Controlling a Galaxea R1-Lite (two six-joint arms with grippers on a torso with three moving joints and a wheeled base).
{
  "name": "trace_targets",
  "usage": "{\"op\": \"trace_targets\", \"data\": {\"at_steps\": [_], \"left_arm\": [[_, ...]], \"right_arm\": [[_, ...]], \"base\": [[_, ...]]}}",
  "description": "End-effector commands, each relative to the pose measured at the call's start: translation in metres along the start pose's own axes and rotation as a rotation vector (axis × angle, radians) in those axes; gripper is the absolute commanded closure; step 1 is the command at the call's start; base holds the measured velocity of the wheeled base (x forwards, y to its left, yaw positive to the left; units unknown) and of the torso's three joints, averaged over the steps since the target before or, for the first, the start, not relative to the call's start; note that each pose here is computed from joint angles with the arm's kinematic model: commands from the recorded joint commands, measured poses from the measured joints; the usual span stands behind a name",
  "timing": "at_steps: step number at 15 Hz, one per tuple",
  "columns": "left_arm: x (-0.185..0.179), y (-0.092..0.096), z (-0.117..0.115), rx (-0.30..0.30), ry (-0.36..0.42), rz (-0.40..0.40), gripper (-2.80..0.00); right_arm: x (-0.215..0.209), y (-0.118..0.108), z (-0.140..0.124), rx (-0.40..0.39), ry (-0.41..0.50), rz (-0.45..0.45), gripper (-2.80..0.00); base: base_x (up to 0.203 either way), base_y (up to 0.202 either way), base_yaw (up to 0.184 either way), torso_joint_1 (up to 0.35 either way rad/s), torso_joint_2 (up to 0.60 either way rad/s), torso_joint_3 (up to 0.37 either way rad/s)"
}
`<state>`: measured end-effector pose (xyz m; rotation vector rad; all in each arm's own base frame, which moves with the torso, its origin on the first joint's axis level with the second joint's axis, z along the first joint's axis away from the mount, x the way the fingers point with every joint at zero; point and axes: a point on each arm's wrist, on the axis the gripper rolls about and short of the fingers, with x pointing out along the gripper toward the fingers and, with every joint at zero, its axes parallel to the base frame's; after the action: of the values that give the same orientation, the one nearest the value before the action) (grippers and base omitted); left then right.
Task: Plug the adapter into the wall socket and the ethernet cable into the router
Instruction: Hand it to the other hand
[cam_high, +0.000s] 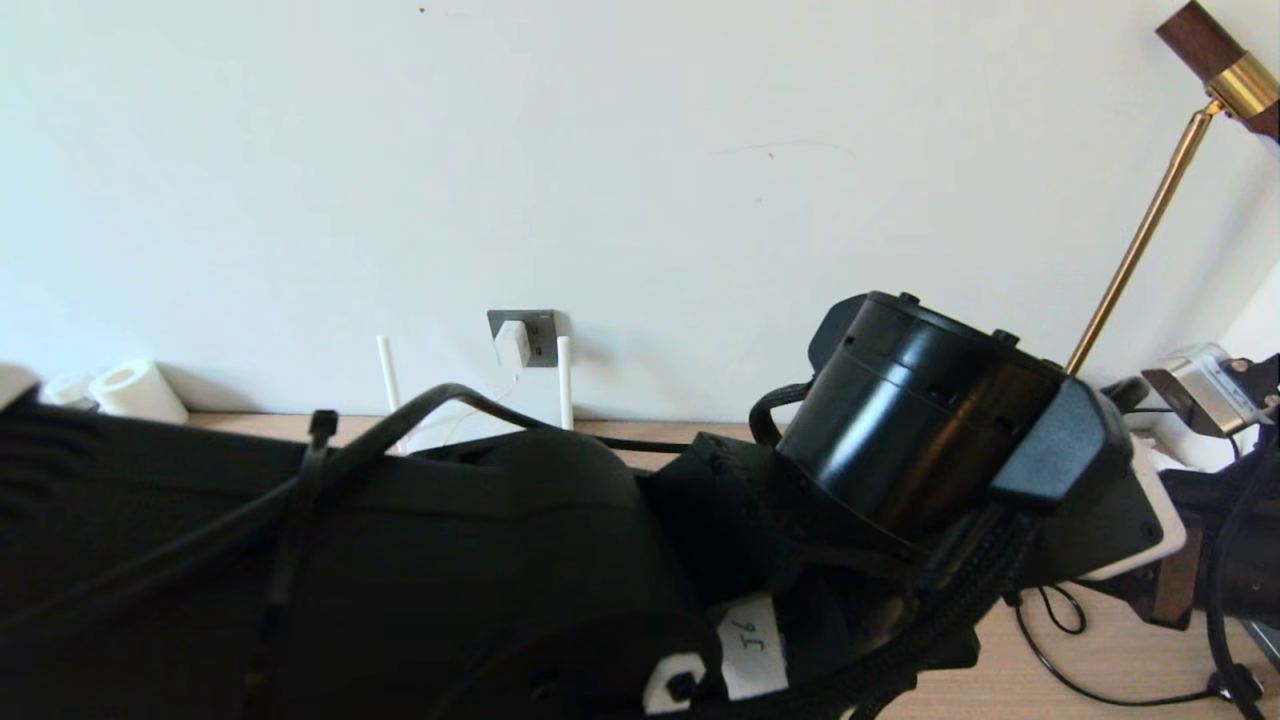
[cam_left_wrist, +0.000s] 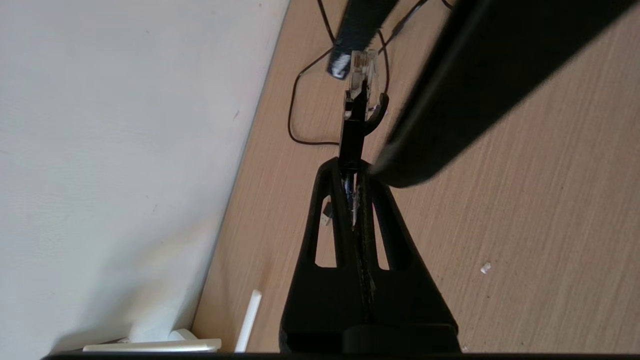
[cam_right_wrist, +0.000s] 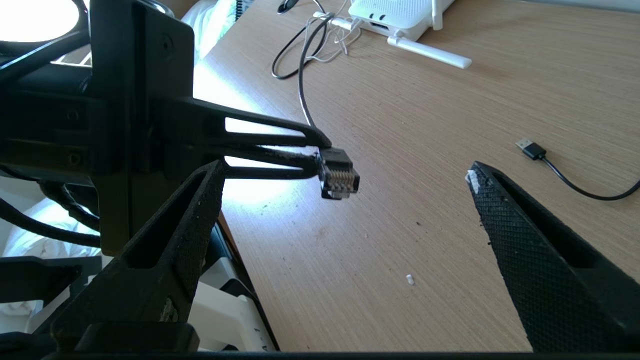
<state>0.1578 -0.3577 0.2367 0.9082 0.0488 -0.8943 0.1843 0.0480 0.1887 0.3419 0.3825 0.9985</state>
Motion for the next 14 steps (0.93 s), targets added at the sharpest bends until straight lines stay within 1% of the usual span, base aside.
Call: {"op": "trace_targets", "data": {"at_steps": [1,2,9,14], "left_arm": [[-0.0013,-0.0018,-0.0015,0.007,0.006,-0.005,0.00],[-0.0017,-0.0029,-0.0020,0.011,0.007,-0.008,0.00],[-0.0021,-0.0030,-0.0023,0.010,0.007,-0.008,0.00],[0.0003,-0.0049,-0.0033,-0.001,-0.018,0.003,0.00]], "right_arm": [[-0.0007,0.0013,0.0008,-0.007,-0.005,0.006,-2.80],[-0.0012,0.0016,-0.0001,-0.007,-0.005,0.006,0.00],[-0.0026,0.0027,-0.0028,-0.002,-0.004,0.007,0.00],[-0.0032,0.0038,-0.0030,-0.002,-0.005,0.009,0.00]], "base": [[0.000,0.000,0.000,0.000,0.00,0.000],[0.000,0.000,0.000,0.000,0.00,0.000],[0.000,0.000,0.000,0.000,0.00,0.000],[0.000,0.000,0.000,0.000,0.00,0.000]]}}
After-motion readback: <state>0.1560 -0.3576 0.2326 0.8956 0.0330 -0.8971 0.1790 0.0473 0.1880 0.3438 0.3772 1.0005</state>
